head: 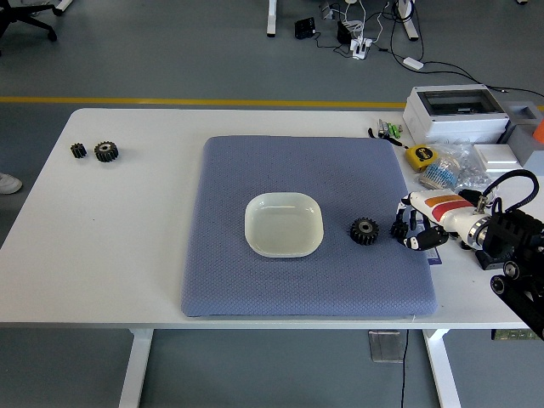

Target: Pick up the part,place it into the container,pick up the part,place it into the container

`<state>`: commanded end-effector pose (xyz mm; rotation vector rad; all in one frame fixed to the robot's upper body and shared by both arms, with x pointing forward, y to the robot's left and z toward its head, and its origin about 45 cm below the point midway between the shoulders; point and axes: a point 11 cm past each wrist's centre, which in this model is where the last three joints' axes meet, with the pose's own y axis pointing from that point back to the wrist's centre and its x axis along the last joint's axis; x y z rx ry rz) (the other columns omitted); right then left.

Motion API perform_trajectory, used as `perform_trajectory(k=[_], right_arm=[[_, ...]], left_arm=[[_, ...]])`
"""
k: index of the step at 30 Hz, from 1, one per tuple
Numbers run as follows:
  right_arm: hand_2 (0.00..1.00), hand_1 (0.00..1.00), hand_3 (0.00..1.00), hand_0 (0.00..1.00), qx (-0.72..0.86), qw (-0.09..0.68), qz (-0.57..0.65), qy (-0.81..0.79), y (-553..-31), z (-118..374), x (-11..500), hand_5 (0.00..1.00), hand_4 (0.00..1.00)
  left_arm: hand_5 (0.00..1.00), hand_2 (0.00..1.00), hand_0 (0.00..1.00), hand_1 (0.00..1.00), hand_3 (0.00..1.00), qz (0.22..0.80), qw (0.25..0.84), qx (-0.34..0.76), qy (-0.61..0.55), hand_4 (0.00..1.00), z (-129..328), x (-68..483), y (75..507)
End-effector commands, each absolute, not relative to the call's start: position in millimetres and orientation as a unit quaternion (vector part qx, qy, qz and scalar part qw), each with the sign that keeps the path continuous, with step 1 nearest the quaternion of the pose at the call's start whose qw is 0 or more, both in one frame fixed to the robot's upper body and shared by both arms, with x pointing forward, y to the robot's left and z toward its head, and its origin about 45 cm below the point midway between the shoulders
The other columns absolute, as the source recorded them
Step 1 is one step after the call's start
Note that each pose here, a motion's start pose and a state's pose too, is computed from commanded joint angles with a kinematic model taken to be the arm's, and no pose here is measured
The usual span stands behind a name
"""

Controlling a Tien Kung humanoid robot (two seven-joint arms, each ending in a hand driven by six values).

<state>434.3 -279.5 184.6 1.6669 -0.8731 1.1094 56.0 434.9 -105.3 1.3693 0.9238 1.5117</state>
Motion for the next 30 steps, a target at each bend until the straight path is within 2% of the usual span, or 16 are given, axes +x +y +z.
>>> perform_trajectory(k=[1,11,13,18,19,24,25,30], right_arm=[[0.331,0.218,0.516,0.052,0.677,0.456,0.454,-0.357,-277.9,187.9,434.9,0.130,0.826],[0.322,0.208,0.517,0.051,0.674,0.415,0.498,-0.354,-244.4,218.4,438.9,0.133,0.829],[0.357,0.231,0.526,0.087,0.670,0.421,0.499,-0.352,-244.4,217.7,440.8,0.137,0.825],[0.357,0.231,0.526,0.087,0.665,0.421,0.497,-0.365,-254.9,222.8,441.6,0.137,0.825],[0.544,0.444,0.596,0.218,0.667,0.422,0.493,-0.365,-256.4,223.8,441.4,0.361,0.993],[0.544,0.444,0.596,0.218,0.680,0.431,0.481,-0.347,-261.9,229.6,439.1,0.361,0.993],[0.777,0.613,0.847,0.437,0.683,0.432,0.479,-0.345,-262.3,230.4,438.7,0.447,0.998],[0.777,0.613,0.847,0.437,0.690,0.432,0.472,-0.339,-261.7,227.9,438.7,0.447,0.998]], left_arm=[[0.569,0.672,0.711,0.672,0.567,0.607,0.436,0.551,0.371,0.602,-105.4,55.7,434.9],[0.570,0.672,0.711,0.672,0.567,0.608,0.437,0.551,0.370,0.603,-105.0,56.6,435.5],[0.569,0.671,0.711,0.672,0.567,0.608,0.437,0.551,0.370,0.603,-104.8,57.1,435.8],[0.569,0.671,0.711,0.672,0.567,0.607,0.436,0.551,0.370,0.603,-105.0,56.1,435.8],[0.570,0.671,0.711,0.672,0.567,0.607,0.436,0.552,0.371,0.602,-105.1,55.4,435.7],[0.570,0.671,0.711,0.672,0.567,0.607,0.436,0.552,0.370,0.602,-105.0,55.4,435.9],[0.572,0.671,0.711,0.672,0.567,0.607,0.436,0.552,0.370,0.604,-104.9,55.9,436.0],[0.572,0.671,0.711,0.672,0.567,0.608,0.438,0.551,0.369,0.604,-104.9,57.4,435.4]])
